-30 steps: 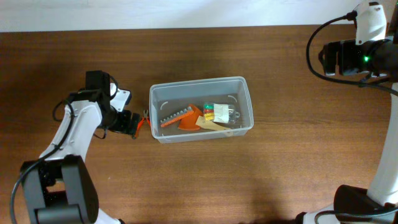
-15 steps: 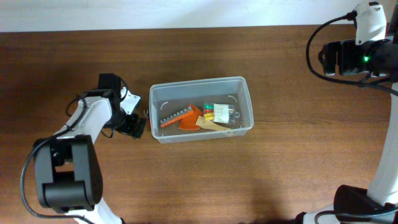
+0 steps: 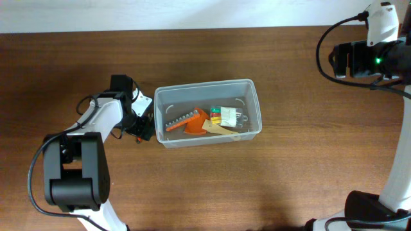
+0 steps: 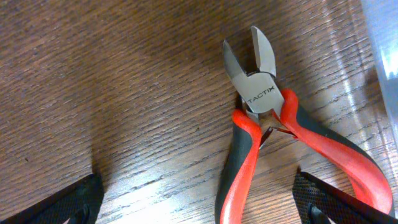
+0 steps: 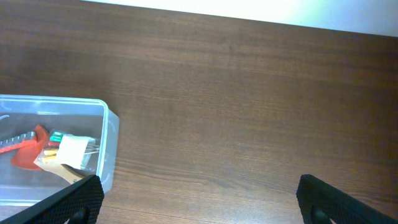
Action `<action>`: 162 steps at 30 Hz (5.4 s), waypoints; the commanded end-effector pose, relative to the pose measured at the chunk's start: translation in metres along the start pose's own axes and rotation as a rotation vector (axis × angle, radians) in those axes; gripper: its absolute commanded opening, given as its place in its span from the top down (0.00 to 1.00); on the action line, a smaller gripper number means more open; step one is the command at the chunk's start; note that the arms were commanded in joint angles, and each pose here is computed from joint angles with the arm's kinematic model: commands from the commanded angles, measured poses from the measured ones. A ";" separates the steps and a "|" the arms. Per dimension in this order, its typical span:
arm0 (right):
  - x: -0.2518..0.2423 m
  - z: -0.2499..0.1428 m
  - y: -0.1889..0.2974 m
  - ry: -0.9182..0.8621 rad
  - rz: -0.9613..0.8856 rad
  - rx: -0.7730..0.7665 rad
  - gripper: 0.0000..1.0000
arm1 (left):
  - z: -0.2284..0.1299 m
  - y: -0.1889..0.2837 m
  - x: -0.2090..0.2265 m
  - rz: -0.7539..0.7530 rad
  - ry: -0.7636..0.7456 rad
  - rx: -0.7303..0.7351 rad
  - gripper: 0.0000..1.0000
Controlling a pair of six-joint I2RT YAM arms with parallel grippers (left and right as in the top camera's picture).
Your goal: Pack container
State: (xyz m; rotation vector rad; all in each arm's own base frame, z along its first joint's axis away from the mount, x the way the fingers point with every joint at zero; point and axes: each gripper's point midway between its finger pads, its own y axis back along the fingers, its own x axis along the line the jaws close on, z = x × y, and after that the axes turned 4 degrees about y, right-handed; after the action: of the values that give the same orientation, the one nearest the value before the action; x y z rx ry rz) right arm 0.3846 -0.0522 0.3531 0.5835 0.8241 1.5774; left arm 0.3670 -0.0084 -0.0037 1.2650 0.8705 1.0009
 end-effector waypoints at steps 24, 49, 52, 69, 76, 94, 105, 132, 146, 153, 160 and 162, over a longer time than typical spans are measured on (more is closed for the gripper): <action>0.001 0.000 -0.002 -0.015 0.013 0.001 0.01 | -0.033 -0.028 -0.009 -0.040 -0.002 0.150 0.66; 0.001 0.000 -0.002 -0.015 0.013 0.002 0.01 | 0.000 0.021 0.003 -0.014 0.026 0.083 0.98; 0.001 0.000 -0.002 -0.015 0.013 0.001 0.01 | 0.016 0.051 0.010 0.018 0.035 0.037 0.98; 0.001 0.000 -0.002 -0.015 0.013 0.002 0.01 | 0.100 0.273 -0.040 0.068 -0.211 -0.416 0.98; 0.001 0.000 -0.002 -0.015 0.013 0.002 0.01 | 0.093 0.258 -0.147 -0.044 -0.810 -0.391 0.98; 0.001 0.000 -0.002 -0.015 0.013 0.002 0.01 | 0.077 0.068 -0.168 -0.211 -0.928 0.076 0.98; 0.001 0.000 -0.002 -0.015 0.013 0.001 0.01 | 0.076 0.051 -0.170 -0.226 -0.916 0.106 0.69; 0.013 0.002 0.056 0.008 -0.021 -0.113 0.01 | 0.092 0.311 -0.010 0.158 -0.055 -0.522 0.01; -0.019 0.078 0.024 0.115 -0.082 -0.350 0.01 | 0.138 0.369 0.051 0.323 0.053 -0.837 0.01; -0.026 0.047 -0.001 0.097 -0.122 -0.264 0.01 | 0.110 0.335 0.051 0.330 0.075 -0.708 0.01; -0.013 0.004 -0.015 0.134 -0.113 -0.214 0.01 | 0.070 0.283 0.038 0.312 0.075 -0.658 0.01; -0.008 -0.010 -0.018 0.134 -0.113 -0.213 0.01 | 0.054 0.270 0.033 0.312 0.076 -0.660 0.01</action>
State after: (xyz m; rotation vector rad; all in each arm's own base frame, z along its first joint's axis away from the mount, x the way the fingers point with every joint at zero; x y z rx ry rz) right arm 0.4101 -0.0611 0.3316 0.3098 0.7624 1.6033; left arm 0.4224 0.0068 0.2728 0.8284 0.3497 1.4176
